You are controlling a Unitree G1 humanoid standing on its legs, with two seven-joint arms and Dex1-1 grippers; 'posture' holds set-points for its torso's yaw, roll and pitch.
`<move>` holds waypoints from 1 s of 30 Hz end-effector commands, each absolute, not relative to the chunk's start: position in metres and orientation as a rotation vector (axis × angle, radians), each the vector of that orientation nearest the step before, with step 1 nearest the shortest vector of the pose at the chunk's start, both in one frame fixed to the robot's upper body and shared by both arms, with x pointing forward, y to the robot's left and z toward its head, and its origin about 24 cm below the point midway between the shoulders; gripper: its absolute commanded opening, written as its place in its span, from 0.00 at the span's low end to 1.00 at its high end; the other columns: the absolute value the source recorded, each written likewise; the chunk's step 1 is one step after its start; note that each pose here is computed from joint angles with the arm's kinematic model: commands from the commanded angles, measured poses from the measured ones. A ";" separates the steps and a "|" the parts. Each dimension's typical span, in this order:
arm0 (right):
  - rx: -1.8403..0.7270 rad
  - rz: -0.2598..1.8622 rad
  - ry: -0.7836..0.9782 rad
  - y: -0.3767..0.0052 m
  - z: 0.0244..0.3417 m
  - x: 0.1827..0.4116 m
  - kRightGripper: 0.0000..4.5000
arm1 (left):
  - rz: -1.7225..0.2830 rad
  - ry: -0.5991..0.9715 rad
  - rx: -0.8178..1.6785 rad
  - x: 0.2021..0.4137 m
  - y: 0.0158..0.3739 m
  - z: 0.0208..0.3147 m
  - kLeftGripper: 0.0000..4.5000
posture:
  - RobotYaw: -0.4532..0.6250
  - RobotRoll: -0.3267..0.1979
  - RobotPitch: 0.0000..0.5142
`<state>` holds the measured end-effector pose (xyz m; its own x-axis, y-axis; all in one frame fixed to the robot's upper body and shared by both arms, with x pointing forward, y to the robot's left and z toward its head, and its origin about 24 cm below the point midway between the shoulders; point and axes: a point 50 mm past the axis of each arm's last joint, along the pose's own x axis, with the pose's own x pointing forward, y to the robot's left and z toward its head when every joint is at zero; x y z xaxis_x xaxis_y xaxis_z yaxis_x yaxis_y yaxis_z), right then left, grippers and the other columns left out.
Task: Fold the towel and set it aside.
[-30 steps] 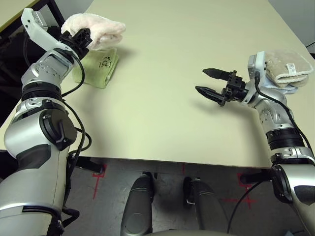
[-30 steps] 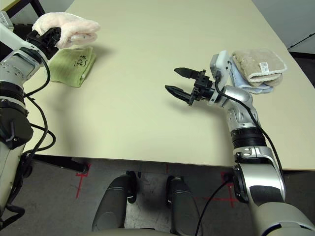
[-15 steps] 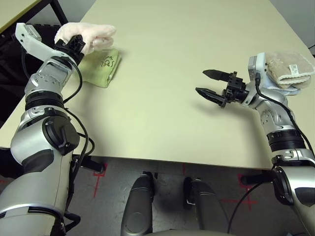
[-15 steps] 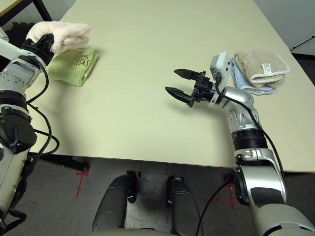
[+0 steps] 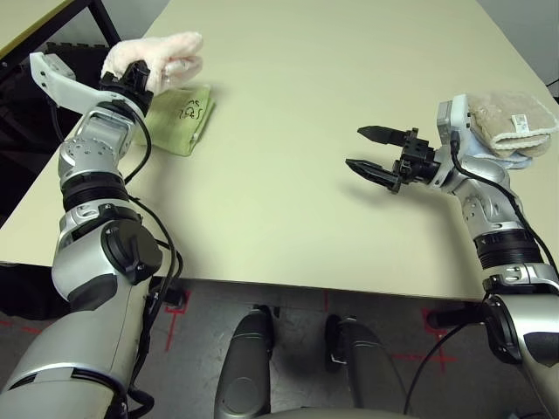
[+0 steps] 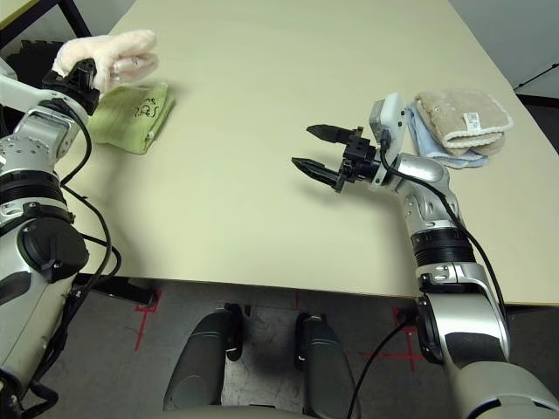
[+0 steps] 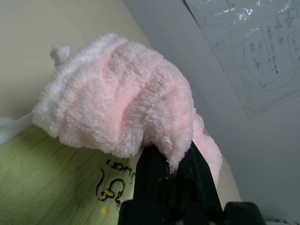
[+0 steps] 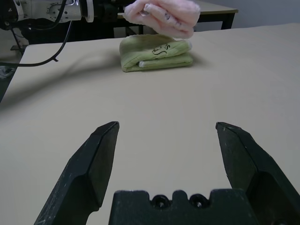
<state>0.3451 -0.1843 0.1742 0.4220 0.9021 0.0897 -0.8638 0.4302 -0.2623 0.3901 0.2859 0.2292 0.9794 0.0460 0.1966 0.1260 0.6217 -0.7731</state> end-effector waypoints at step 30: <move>-0.217 1.128 -0.204 -0.184 0.165 0.346 1.00 | 0.080 0.123 -0.976 0.350 0.275 0.208 0.98 | 0.56 0.62 0.32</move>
<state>0.3463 -0.1828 0.1681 0.4143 0.9079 0.0638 -0.8684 0.4153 -0.2708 0.3582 0.2733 0.2119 0.9957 0.0219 -0.0904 -0.0871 0.5596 -0.8241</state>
